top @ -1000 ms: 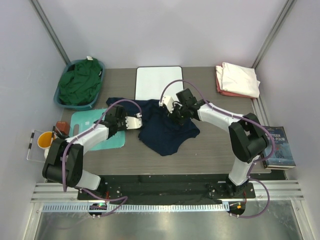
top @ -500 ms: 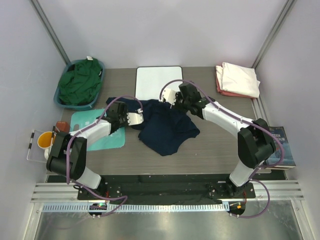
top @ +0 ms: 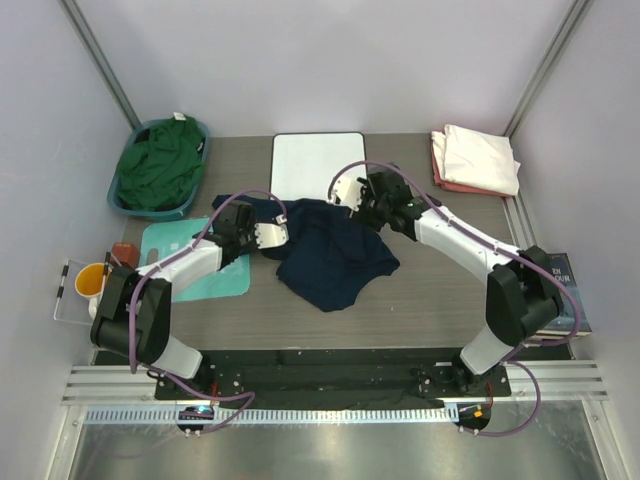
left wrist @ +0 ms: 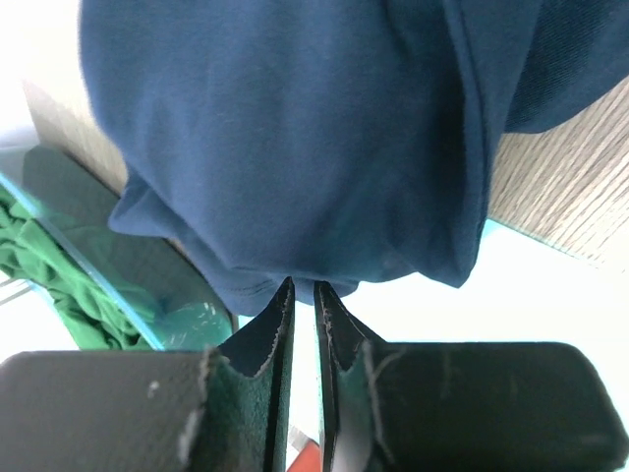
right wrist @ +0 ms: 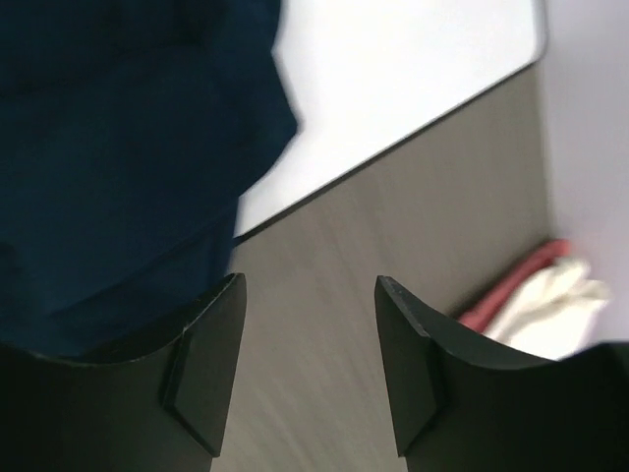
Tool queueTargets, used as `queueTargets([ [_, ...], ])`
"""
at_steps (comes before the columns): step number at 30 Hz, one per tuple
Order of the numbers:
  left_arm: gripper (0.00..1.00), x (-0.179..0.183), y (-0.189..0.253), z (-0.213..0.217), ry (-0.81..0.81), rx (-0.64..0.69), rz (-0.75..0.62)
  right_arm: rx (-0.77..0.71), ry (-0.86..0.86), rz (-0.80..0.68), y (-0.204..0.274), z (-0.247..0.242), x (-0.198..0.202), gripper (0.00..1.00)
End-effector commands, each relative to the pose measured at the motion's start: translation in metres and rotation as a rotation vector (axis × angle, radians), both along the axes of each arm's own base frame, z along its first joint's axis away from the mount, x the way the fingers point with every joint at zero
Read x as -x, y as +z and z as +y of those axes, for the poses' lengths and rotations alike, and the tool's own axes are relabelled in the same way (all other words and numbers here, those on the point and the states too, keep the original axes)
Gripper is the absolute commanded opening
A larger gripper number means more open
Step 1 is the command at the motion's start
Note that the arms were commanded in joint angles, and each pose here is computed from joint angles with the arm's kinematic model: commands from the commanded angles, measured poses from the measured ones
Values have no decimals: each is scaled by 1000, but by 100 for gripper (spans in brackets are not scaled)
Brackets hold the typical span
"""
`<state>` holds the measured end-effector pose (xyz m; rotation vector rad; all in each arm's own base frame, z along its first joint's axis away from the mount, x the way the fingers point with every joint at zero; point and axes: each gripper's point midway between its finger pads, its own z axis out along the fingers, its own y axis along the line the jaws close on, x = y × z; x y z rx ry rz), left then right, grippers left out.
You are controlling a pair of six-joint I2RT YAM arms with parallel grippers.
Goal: Fold and stack the t-shirts
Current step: Flatten out the tshirt
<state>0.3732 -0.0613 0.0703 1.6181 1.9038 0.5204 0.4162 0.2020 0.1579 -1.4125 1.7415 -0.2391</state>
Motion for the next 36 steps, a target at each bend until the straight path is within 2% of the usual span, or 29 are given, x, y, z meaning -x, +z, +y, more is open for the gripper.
queueTargets([
  [1,13,-7,25,-2,-3,11,-75,-186,11,368,-9,5,68,56],
  [3,13,-8,25,-2,-3,12,-76,-307,-22,521,-24,7,96,54],
  [7,14,-7,26,-3,-11,6,-75,-399,-63,676,-50,1,125,55],
  [9,14,-8,27,-3,-17,0,-78,-428,-96,711,-63,-3,128,57],
  [15,14,-9,34,-3,-33,-10,-91,-650,-238,857,-71,-7,119,65],
  [21,15,-6,34,-3,-35,-12,-82,-841,-321,898,-62,3,90,77],
  [27,15,-7,37,-2,-36,-22,-87,-962,-363,979,-62,12,77,76],
  [36,16,-11,37,-2,-27,-20,-81,-989,-395,1039,-77,13,82,70],
])
